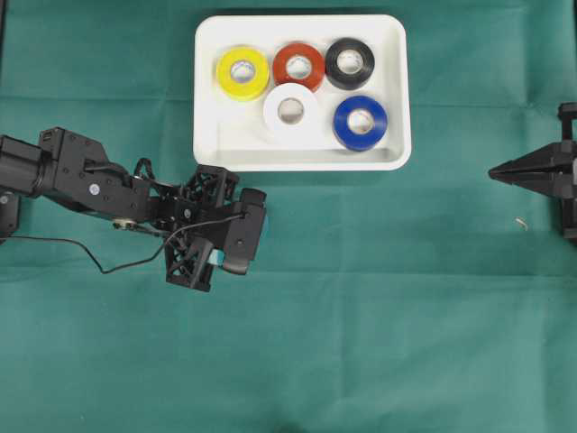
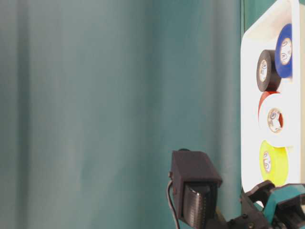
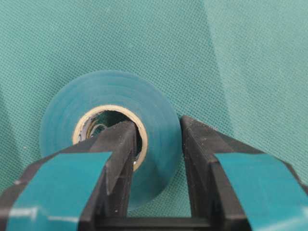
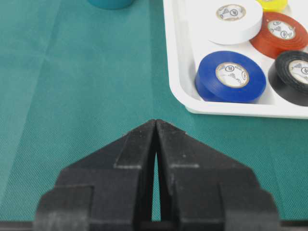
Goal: Put the tape into the white case with the left arm.
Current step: 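Lower the left gripper into the teal roll's hole and close, then lift the teal roll and carry it into the case's lower left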
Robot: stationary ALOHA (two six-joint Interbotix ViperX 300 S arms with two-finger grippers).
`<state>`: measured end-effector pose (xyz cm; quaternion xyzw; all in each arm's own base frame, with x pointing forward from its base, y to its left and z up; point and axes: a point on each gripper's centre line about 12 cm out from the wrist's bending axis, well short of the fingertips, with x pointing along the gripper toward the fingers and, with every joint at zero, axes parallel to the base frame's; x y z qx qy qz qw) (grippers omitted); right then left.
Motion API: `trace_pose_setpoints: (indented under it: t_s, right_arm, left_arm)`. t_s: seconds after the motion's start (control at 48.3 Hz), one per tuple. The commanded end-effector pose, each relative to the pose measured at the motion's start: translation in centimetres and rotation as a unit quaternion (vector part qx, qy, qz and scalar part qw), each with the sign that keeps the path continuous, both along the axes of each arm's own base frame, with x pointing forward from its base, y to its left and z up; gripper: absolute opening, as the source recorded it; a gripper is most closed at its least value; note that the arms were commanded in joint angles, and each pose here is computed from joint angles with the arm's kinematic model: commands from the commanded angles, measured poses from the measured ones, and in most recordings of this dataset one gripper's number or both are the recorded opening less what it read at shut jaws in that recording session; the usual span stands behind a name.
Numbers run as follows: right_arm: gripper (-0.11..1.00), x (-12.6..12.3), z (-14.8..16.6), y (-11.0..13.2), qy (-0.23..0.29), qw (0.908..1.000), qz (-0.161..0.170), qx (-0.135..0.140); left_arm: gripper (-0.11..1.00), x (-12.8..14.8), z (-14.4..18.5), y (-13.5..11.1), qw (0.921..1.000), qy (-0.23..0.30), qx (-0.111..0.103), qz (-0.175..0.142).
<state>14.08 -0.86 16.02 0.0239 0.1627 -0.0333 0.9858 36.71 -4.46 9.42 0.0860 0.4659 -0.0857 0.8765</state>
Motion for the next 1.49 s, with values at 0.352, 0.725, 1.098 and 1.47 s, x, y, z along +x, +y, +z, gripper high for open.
trace_pose_setpoints:
  t_s: [0.352,0.725,1.098,1.47]
  right_arm:
    - [-0.09,0.2,0.3,0.0,-0.004,1.0,-0.001,0.001]
    - [-0.09,0.2,0.3,0.0,-0.004,1.0,-0.001,0.001]
    - [-0.09,0.2,0.3,0.0,-0.004,1.0,-0.001,0.001]
    - [-0.09,0.2,0.3,0.0,-0.004,1.0,-0.001,0.001]
  left_arm:
    - [0.25,0.5,2.1,-0.4,0.9997,-0.023,-0.004,-0.004]
    - [0.25,0.2,5.3,-1.4,0.9997,-0.016,-0.004,-0.018]
    - [0.25,-0.2,7.1,0.4,0.9996,-0.028,0.001,-0.003]
    - [0.25,-0.3,7.9,5.8,0.9982,-0.038,0.043,0.015]
